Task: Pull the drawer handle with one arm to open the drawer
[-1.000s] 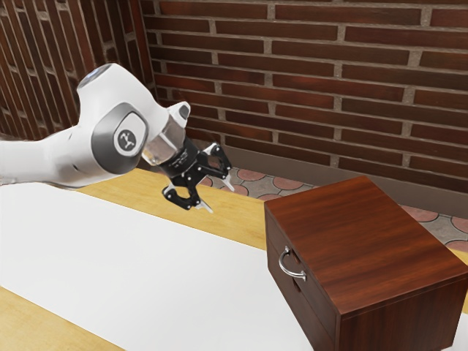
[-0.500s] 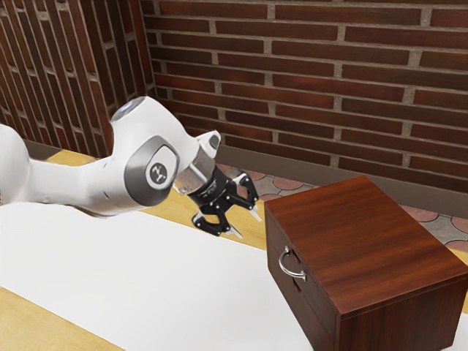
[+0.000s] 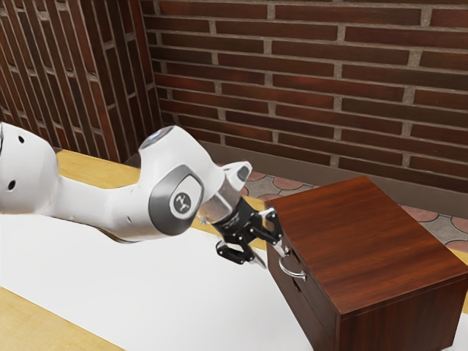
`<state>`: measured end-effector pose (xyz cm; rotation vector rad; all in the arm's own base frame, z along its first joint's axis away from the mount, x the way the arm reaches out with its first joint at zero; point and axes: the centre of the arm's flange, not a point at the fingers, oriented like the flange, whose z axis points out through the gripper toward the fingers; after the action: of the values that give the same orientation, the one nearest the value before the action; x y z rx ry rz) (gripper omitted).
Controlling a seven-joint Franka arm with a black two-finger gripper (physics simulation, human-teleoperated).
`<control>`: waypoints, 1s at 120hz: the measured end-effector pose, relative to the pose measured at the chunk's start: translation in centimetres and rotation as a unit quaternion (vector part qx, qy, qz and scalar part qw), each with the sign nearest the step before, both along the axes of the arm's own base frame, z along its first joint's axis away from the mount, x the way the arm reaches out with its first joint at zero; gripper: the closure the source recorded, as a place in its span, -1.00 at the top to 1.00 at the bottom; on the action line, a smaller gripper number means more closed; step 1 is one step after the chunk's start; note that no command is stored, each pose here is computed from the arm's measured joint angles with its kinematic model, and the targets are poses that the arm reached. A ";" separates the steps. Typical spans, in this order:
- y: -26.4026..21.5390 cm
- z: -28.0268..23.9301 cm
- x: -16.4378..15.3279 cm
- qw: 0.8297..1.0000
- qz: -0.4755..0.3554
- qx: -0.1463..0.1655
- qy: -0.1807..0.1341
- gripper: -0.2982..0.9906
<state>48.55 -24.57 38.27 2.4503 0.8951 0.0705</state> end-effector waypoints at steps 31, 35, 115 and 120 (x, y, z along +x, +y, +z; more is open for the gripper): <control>-0.5 -0.9 0.1 1.000 -0.026 0.002 -0.012 -0.20; 0.3 -0.9 0.5 1.000 -0.020 0.002 -0.014 -0.20; 1.2 -1.6 1.0 0.999 -0.037 0.009 -0.028 -0.24; 1.1 -1.7 0.8 0.999 -0.039 0.010 -0.028 -0.25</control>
<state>49.38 -23.49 36.61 2.4862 0.7764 0.1200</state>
